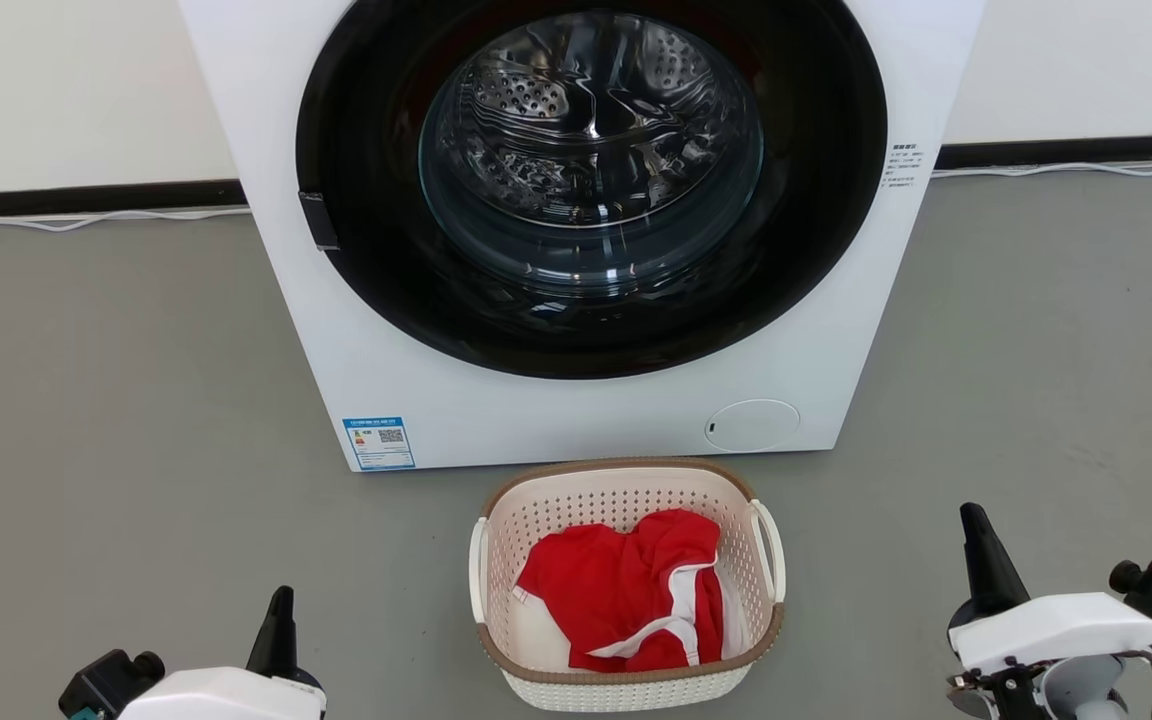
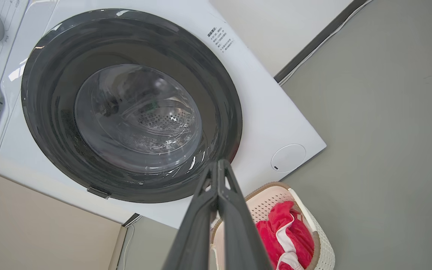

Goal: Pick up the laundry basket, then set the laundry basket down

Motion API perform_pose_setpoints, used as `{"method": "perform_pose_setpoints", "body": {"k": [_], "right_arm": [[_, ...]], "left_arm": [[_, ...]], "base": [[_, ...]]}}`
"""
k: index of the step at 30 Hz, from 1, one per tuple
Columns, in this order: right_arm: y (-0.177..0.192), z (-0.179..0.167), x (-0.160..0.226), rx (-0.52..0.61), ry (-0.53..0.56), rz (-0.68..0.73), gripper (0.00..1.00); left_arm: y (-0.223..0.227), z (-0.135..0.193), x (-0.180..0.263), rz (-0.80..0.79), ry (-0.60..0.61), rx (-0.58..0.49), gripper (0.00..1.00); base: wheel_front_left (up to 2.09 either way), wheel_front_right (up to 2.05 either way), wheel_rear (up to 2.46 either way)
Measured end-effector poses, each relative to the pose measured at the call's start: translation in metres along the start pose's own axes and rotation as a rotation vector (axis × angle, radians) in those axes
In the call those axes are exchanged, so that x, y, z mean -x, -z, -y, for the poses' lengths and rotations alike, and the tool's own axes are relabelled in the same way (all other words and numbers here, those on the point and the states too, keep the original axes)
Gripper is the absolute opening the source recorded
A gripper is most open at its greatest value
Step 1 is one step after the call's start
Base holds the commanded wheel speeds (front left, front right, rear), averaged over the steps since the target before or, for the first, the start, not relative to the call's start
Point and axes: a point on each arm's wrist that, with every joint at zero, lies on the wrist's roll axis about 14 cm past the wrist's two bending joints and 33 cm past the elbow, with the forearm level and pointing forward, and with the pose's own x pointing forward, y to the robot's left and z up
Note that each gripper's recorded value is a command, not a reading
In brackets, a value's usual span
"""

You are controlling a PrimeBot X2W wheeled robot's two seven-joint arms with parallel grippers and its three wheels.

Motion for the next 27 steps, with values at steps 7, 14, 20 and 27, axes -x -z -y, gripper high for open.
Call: {"method": "perform_pose_setpoints", "body": {"k": [7, 14, 20, 27], "right_arm": [[-0.001, -0.002, -0.001, -0.090, -0.002, 0.002, 0.00], [-0.002, -0.004, -0.002, -0.178, -0.006, -0.001, 0.00], [-0.004, -0.006, -0.003, -0.255, -0.011, 0.002, 0.00], [-0.007, -0.008, -0.004, -0.359, -0.019, 0.007, 0.00]], "left_arm": [[-0.001, 0.003, -0.001, -0.005, 0.010, 0.072, 0.00], [-0.003, 0.007, -0.001, -0.011, 0.031, 0.145, 0.00], [-0.005, 0.011, -0.002, -0.016, 0.043, 0.208, 0.00], [-0.008, 0.016, -0.002, -0.018, 0.067, 0.297, 0.00]], "base": [[0.00, 0.00, 0.00], [0.00, 0.00, 0.00], [0.00, 0.00, 0.00], [0.00, 0.00, 0.00]]}}
